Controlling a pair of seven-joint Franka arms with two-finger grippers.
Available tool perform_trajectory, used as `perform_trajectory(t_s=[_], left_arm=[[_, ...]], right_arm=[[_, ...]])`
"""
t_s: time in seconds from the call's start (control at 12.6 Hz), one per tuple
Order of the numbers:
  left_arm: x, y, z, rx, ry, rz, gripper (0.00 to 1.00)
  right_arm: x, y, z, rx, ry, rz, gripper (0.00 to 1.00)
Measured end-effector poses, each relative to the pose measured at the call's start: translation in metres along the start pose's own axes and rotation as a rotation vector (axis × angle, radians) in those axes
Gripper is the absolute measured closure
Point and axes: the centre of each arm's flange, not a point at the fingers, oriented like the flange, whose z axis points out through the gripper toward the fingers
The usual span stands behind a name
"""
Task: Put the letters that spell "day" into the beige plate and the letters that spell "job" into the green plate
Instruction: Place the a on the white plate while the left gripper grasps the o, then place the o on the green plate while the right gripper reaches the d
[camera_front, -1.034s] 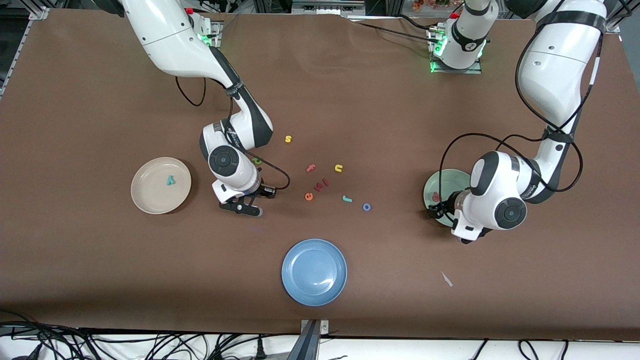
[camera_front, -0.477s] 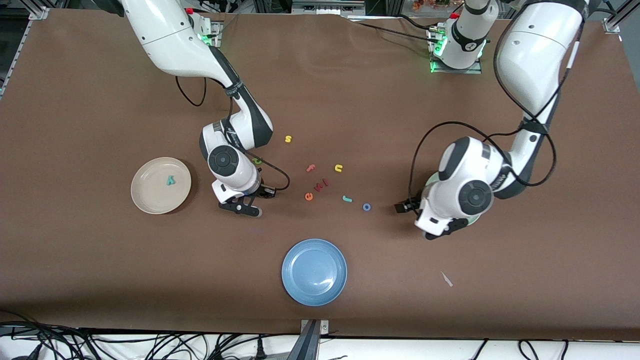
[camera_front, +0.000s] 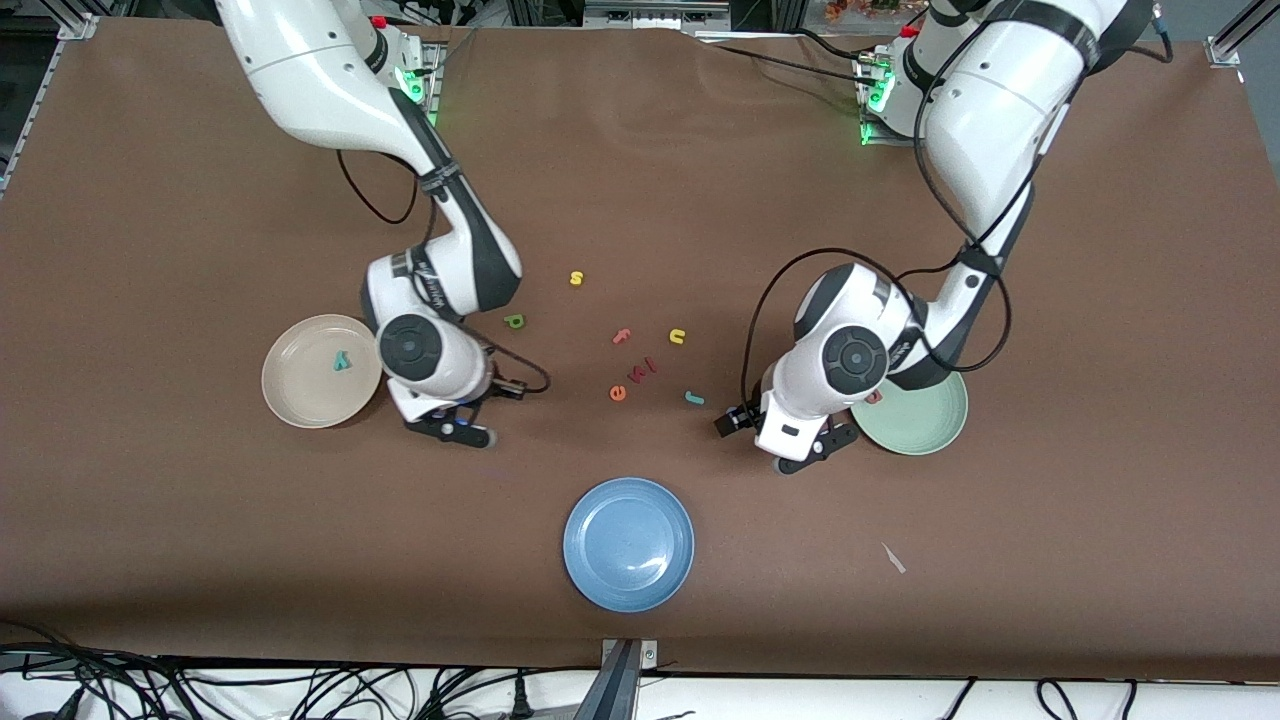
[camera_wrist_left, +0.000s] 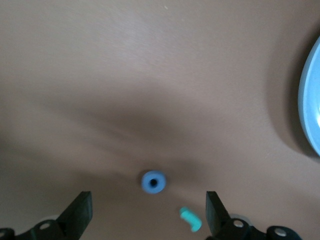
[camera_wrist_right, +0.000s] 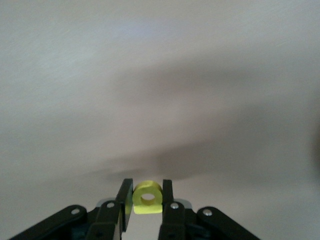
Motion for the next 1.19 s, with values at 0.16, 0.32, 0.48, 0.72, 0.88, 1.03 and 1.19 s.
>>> perform_trajectory(t_s=[0.16, 0.32, 0.48, 0.72, 0.88, 1.03, 1.19], left_arm=[[0.000, 0.000, 0.018, -0.001, 0.010, 0.012, 0.00], [-0.012, 0.006, 0.031, 0.051, 0.060, 0.089, 0.05], [-0.022, 0.010, 0.037, 0.075, 0.078, 0.126, 0.27], [-0.020, 0.008, 0.041, 0.083, 0.079, 0.126, 0.32], [-0.022, 0.006, 0.048, 0.091, 0.071, 0.129, 0.33], [-0.028, 0.006, 0.056, 0.104, 0.067, 0.143, 0.41], [-0.028, 0.007, 0.055, 0.113, 0.081, 0.158, 0.49]], right_arm=[[0.016, 0.049, -0.010, -0.036, -0.007, -0.035, 0.73], [0.026, 0.115, -0.012, -0.075, -0.026, -0.100, 0.73], [0.028, 0.181, -0.008, -0.100, -0.062, -0.119, 0.73], [0.025, 0.229, 0.008, -0.119, -0.109, -0.103, 0.71], [0.028, 0.246, 0.013, -0.119, -0.121, -0.088, 0.57], [0.025, 0.235, 0.011, -0.110, -0.116, -0.073, 0.35], [0.011, 0.187, 0.008, -0.121, -0.095, -0.036, 0.12]])
